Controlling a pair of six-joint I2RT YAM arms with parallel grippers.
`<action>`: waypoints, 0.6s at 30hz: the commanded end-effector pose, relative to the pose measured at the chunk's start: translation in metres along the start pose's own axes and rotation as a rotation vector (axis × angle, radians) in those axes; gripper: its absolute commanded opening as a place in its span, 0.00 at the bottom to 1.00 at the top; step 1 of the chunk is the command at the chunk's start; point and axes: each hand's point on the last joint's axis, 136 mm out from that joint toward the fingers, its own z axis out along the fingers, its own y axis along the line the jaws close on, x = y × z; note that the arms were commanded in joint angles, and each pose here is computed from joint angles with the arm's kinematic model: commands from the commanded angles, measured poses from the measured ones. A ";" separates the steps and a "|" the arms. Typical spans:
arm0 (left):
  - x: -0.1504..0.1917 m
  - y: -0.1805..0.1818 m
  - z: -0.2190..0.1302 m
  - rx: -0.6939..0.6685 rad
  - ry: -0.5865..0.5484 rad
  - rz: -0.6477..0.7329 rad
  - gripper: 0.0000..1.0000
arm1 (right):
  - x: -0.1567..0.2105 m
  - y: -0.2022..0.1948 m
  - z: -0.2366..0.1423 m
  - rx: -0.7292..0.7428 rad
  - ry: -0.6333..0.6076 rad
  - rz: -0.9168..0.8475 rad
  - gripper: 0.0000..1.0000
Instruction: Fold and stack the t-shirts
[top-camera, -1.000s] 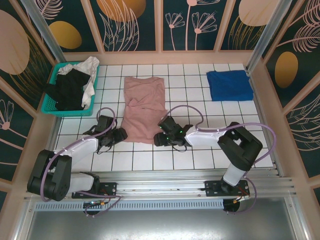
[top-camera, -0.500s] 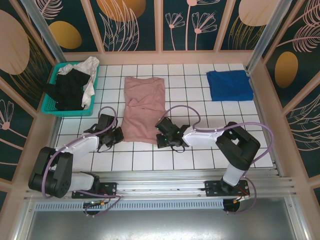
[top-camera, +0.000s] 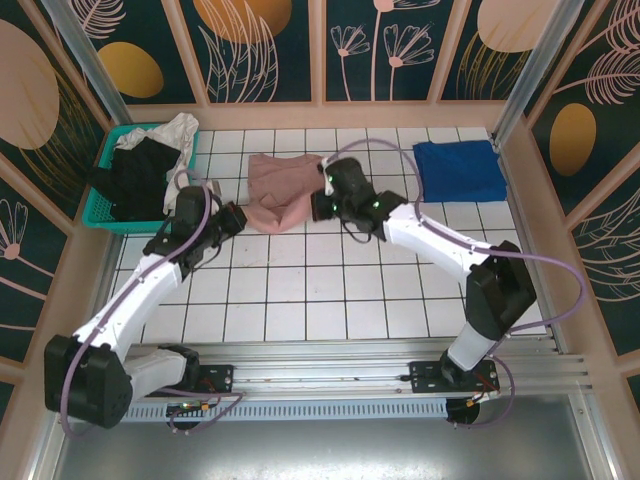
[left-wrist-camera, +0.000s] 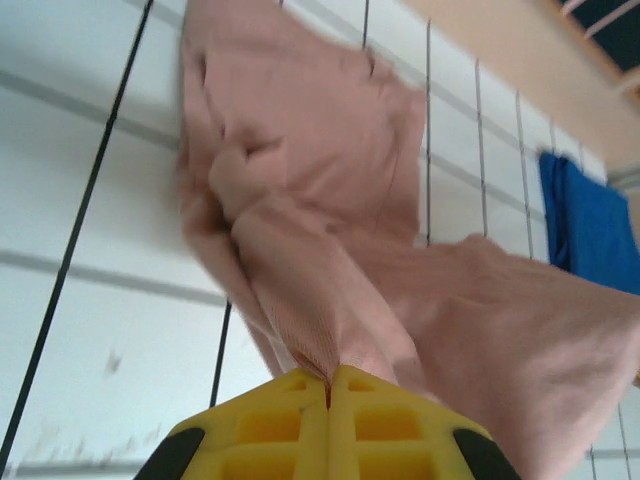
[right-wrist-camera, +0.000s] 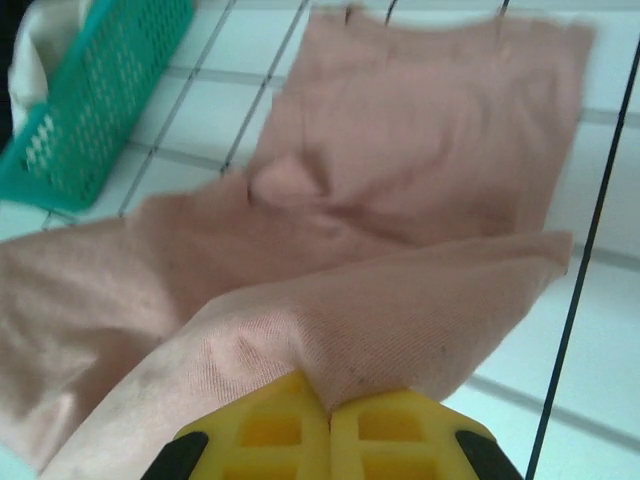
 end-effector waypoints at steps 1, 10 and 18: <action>-0.047 0.003 0.018 -0.061 -0.096 -0.005 0.00 | -0.023 -0.009 0.023 -0.016 0.012 -0.051 0.00; -0.118 0.003 0.074 -0.117 -0.167 -0.023 0.00 | -0.063 -0.056 0.085 -0.069 0.046 0.082 0.00; -0.143 0.014 0.148 -0.203 -0.091 0.050 0.00 | -0.071 -0.100 0.127 -0.071 0.073 0.163 0.00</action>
